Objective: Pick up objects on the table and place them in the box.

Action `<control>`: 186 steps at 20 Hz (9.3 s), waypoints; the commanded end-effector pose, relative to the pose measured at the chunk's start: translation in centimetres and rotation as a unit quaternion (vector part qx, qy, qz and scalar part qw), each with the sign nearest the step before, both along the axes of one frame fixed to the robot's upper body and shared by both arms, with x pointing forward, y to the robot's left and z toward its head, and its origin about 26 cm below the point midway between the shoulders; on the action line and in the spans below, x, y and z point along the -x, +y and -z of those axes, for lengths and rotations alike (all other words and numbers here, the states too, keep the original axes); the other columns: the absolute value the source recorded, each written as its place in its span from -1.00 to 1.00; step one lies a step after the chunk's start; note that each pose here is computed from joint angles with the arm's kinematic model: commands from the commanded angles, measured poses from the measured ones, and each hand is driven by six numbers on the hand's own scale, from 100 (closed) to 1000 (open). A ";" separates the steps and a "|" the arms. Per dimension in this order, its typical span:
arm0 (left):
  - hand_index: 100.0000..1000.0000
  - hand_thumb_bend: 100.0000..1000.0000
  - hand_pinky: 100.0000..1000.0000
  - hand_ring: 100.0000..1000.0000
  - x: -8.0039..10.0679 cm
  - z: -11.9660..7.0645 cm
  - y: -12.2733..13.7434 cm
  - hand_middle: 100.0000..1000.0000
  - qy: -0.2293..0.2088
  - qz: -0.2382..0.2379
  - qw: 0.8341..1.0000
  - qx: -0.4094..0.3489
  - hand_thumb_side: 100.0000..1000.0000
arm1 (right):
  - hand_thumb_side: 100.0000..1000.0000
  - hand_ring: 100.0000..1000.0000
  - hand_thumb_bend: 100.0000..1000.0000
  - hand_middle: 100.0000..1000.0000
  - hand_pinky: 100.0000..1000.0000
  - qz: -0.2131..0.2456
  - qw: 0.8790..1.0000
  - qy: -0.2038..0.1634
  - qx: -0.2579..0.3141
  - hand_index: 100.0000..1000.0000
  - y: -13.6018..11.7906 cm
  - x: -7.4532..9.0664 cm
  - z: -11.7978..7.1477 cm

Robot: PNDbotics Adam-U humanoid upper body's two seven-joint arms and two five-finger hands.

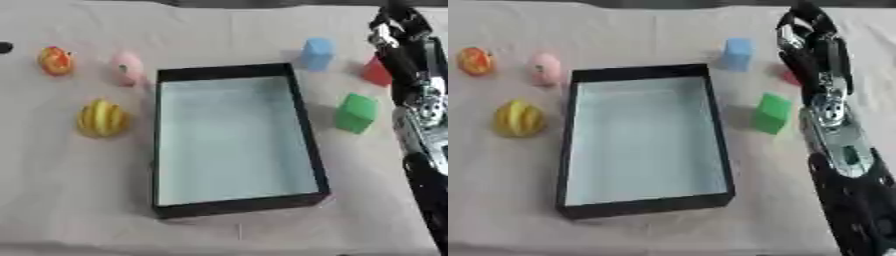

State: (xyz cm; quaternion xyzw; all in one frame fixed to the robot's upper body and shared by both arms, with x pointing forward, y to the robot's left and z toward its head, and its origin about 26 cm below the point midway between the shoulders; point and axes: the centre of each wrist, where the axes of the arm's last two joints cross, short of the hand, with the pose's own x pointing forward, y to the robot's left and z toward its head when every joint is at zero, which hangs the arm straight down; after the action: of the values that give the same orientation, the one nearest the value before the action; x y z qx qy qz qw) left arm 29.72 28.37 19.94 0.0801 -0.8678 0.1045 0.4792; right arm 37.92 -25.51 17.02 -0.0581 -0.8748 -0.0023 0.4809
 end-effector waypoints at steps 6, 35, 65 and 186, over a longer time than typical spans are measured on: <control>0.44 -0.68 0.10 0.60 0.2 -0.9 0.2 0.53 -0.014 0.001 1.000 -0.011 0.55 | -0.44 0.56 -0.93 0.59 0.56 -0.002 1.000 -0.019 0.009 0.70 -0.1 0.1 -1.2; 0.43 -0.68 0.10 0.60 0.2 -0.4 0.8 0.53 -0.001 -0.011 1.000 -0.027 0.56 | -0.41 0.68 -0.24 0.68 0.64 -0.024 0.927 0.118 0.354 0.80 -4.5 0.2 -14.1; 0.42 -0.68 0.10 0.60 0.2 -0.6 0.6 0.53 -0.005 -0.006 1.000 -0.030 0.55 | -0.44 0.61 0.03 0.55 0.64 -0.070 0.740 0.277 0.609 0.72 -5.0 2.8 -10.8; 0.41 -0.71 0.10 0.58 0.3 -0.4 0.2 0.54 0.006 0.019 0.999 -0.041 0.56 | -0.72 0.64 -0.10 0.60 0.64 -0.095 0.759 0.113 0.634 0.78 3.1 2.8 -13.4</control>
State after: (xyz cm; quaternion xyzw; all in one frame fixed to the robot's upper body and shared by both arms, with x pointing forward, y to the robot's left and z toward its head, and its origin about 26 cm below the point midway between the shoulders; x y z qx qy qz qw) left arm 29.70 28.19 19.49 0.0746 -0.8615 0.0668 0.4978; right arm 35.46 -20.61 28.19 -0.2289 -0.6034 0.6289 0.4336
